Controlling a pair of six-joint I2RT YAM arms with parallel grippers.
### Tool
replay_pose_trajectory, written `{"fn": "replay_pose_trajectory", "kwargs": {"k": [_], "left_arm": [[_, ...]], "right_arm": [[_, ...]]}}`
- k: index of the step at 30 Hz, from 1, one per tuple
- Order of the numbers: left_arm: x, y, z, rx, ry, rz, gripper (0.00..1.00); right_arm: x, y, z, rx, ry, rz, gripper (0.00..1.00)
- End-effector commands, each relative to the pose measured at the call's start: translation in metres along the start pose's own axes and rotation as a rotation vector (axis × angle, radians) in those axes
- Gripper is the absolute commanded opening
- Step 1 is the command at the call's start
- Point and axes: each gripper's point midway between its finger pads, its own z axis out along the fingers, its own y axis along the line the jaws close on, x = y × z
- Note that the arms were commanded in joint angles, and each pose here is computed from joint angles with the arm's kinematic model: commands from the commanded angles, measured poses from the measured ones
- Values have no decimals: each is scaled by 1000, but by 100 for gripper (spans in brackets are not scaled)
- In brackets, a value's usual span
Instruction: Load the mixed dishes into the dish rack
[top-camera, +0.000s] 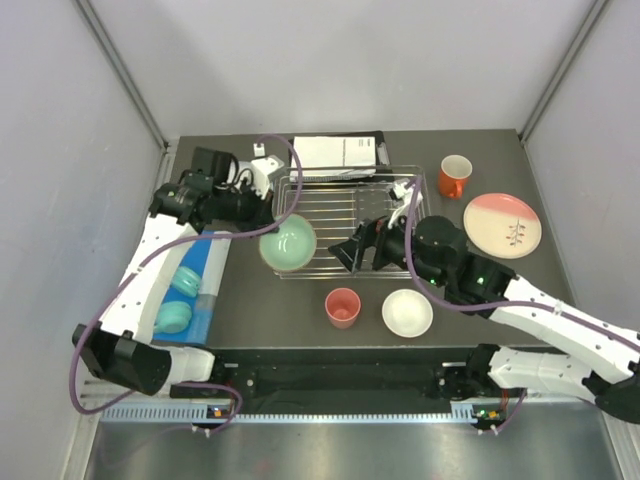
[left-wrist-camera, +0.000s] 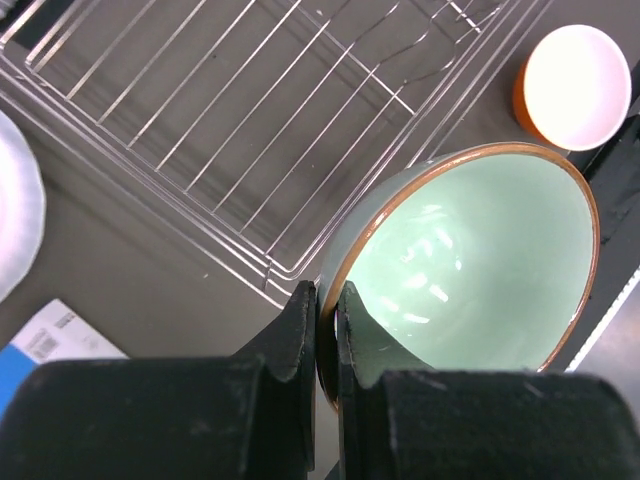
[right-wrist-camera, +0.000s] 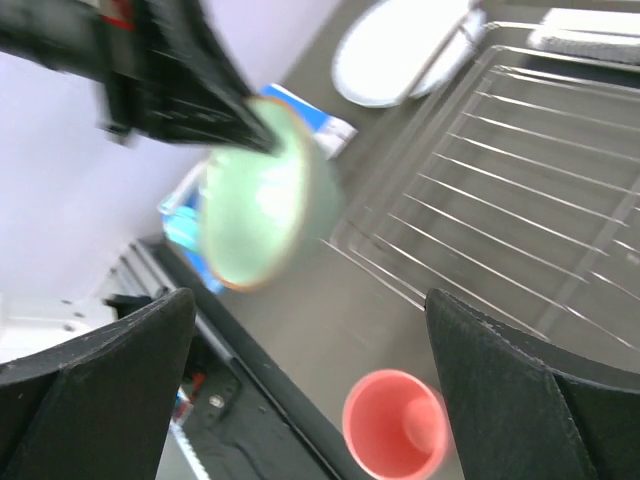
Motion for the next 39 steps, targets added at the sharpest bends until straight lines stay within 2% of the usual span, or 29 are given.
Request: {"fn": "replay_pose_trajectory", "kwargs": {"k": [1, 6, 12, 16, 21, 25, 27, 34, 38, 39], "left_arm": [[-41, 3, 9, -49, -142, 17, 0], [-49, 3, 14, -52, -160, 18, 0], [-47, -1, 20, -39, -165, 10, 0], [-43, -5, 24, -30, -168, -11, 0], [-43, -9, 27, -15, -172, -16, 0], [-45, -13, 25, -5, -183, -29, 0], [-46, -15, 24, -1, -187, -32, 0], [-54, -32, 17, 71, -219, -90, 0], [-55, -40, 17, 117, -223, -102, 0], [-54, -42, 18, 125, -221, -104, 3]], "right_arm": [[-37, 52, 9, -151, -99, 31, 94], [-13, 50, 36, -124, -34, 22, 90], [6, 38, 66, -55, 14, -21, 78], [2, 33, 79, -11, 4, -41, 72], [1, 29, 88, 18, -3, -57, 54], [5, 23, 90, 46, 3, -62, 35], [7, 22, 91, 52, 6, -62, 30], [8, 16, 94, 79, 4, -65, 2], [10, 13, 96, 99, 10, -67, 0], [5, 13, 96, 109, 1, -67, 0]]}}
